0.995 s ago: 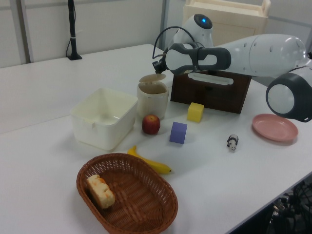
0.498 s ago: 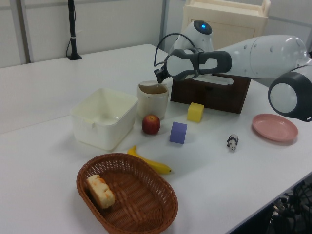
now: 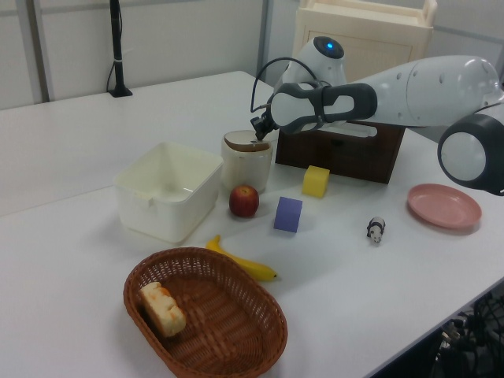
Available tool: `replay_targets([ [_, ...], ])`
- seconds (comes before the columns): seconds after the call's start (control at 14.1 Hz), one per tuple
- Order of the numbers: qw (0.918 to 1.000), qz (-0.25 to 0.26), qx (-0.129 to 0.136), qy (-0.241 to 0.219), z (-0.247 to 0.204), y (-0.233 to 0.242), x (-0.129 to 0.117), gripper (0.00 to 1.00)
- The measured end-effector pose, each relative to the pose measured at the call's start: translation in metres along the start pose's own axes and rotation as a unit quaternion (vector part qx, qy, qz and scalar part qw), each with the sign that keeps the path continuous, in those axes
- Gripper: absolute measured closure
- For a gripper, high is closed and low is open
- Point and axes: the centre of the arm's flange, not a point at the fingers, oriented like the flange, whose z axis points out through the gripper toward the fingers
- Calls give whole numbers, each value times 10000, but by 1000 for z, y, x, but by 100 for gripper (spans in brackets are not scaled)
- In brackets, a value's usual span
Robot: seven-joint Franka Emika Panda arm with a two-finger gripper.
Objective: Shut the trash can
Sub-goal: 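Press the lid flat onto the trash can rim with the gripper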
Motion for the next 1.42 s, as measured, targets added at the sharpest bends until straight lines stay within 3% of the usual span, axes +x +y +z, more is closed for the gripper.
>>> replay_targets([
  [1.42,9992,-354,-80,-139,11,-10,-10,99],
])
